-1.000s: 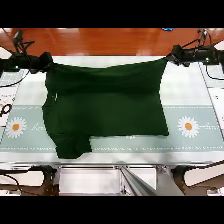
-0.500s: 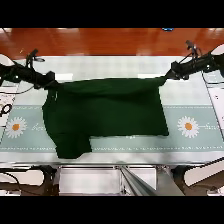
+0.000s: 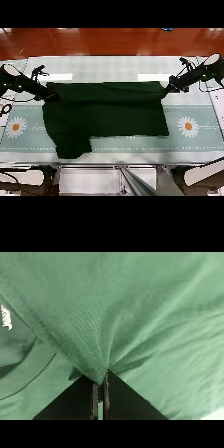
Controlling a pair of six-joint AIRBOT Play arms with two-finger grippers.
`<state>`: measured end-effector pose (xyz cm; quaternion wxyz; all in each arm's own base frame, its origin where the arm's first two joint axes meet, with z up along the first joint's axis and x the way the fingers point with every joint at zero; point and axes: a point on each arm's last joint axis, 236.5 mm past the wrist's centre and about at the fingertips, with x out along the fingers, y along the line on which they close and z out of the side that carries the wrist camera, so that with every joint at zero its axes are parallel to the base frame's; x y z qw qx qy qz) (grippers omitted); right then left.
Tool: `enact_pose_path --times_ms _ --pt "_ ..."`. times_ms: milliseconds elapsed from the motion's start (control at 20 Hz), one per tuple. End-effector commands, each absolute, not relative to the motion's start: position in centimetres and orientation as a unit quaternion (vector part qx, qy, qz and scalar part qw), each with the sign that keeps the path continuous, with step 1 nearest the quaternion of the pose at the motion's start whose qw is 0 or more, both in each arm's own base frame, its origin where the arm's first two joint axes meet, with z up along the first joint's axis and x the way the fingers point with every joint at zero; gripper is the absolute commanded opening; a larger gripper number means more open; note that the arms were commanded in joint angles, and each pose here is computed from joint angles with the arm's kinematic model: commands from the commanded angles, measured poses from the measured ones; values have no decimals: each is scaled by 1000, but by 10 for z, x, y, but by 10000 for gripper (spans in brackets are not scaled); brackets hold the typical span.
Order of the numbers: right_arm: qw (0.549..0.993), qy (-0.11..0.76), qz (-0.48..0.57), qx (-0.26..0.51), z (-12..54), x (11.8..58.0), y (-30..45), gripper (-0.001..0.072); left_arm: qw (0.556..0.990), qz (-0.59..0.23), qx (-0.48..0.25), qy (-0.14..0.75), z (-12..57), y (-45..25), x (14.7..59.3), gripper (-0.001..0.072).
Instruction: Fold the shirts.
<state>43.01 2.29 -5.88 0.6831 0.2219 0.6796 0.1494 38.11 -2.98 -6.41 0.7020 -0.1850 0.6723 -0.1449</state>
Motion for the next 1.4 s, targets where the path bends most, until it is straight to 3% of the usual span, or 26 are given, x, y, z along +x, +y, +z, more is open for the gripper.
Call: enact_pose_path --times_ms 0,150,200,300,500,600,750,850,1100,1350 --pt "686 680 139 219 -62 432 22 24 698 -131 -161 685 -72 -18 375 19" --pt "689 677 138 219 -64 435 25 25 698 -131 -159 686 -73 -18 374 20" --pt "688 678 135 222 -66 436 27 42 697 -127 -163 687 -73 -18 374 61" --pt "683 682 129 225 -67 435 33 405 686 -111 -181 696 -71 -18 370 499" --pt "670 709 87 202 -50 409 -3 406 656 -99 -183 725 -50 3 337 510" --pt "683 689 80 229 -28 398 -13 406 658 -69 -197 723 -47 28 306 510" --pt "731 612 102 284 -14 373 4 406 630 -7 -278 725 -71 47 232 509" --pt "737 596 111 299 -29 336 22 406 625 28 -333 705 -90 47 200 509" --pt "719 582 121 361 -53 282 62 406 598 5 -438 671 -106 -1 185 509" --pt "717 574 125 375 -54 280 68 405 553 -23 -429 714 -117 -34 167 509"
